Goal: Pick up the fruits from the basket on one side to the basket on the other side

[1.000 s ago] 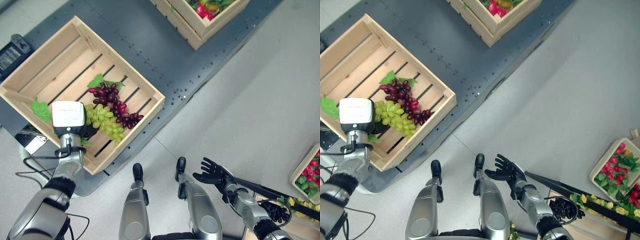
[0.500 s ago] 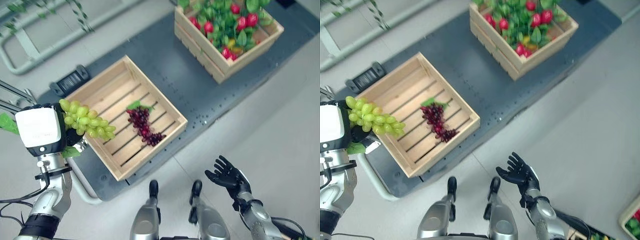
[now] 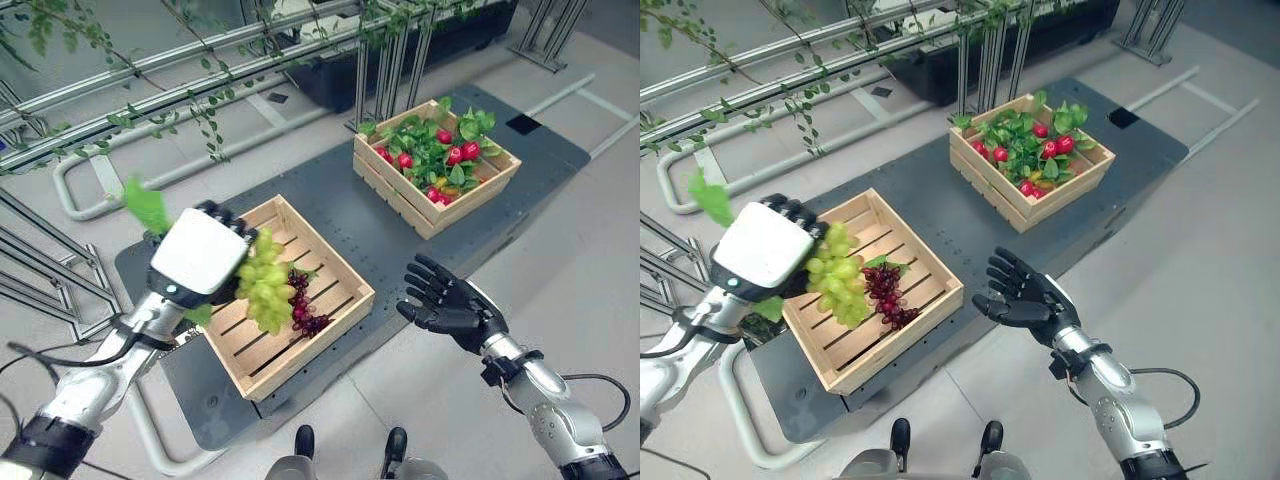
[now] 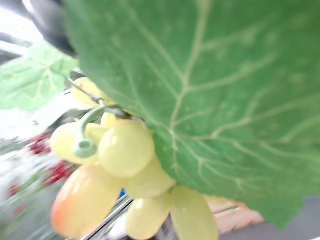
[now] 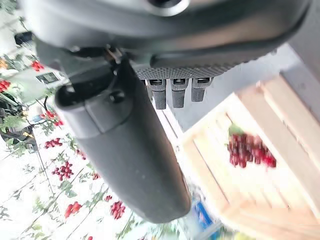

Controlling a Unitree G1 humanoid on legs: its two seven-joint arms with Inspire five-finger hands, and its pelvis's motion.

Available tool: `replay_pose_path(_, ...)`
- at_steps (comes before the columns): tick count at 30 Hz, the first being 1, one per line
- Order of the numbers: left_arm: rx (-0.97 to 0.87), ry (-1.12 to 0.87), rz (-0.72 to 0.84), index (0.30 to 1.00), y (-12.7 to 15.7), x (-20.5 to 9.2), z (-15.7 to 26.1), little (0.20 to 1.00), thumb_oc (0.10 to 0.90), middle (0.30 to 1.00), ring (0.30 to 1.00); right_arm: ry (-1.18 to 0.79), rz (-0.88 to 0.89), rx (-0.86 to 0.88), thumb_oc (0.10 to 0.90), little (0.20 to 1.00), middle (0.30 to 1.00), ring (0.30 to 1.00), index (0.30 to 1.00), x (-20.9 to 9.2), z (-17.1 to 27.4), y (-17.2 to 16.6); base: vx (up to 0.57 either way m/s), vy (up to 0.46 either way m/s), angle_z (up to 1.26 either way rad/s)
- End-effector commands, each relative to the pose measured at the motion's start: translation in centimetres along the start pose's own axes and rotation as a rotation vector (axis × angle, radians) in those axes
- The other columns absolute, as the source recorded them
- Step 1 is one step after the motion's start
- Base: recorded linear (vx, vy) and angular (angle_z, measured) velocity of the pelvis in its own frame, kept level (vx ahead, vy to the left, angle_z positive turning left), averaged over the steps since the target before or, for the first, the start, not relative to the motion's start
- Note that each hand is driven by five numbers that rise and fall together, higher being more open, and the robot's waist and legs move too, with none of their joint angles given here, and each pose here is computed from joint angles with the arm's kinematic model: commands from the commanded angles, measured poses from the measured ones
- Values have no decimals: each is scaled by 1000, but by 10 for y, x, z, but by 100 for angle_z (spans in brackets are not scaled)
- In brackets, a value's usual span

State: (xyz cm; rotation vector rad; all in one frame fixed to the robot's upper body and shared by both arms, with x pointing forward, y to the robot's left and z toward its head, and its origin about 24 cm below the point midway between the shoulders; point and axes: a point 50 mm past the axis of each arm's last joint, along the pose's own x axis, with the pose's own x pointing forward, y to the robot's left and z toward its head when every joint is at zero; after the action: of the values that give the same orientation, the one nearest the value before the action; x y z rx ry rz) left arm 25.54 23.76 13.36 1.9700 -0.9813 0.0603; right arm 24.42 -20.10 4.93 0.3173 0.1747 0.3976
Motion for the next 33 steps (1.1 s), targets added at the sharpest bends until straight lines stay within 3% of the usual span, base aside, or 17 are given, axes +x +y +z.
replay_pose_path(1,104,-24,327,300,41,52,-23,300,400,300,300,-151,257,-1,800,900,900,900,900,14,41,38,40,-13,3)
replay_pose_path(15,38,-101,389,300,60,87,-1,300,400,300,300,78,579,213,800,900,900,900,900,23,32,93,28,-23,0)
replay_pose_path(33,3,-103,346,300,61,91,6,300,400,300,300,95,756,209,800,900,900,900,900,25,33,120,4,-2,-1)
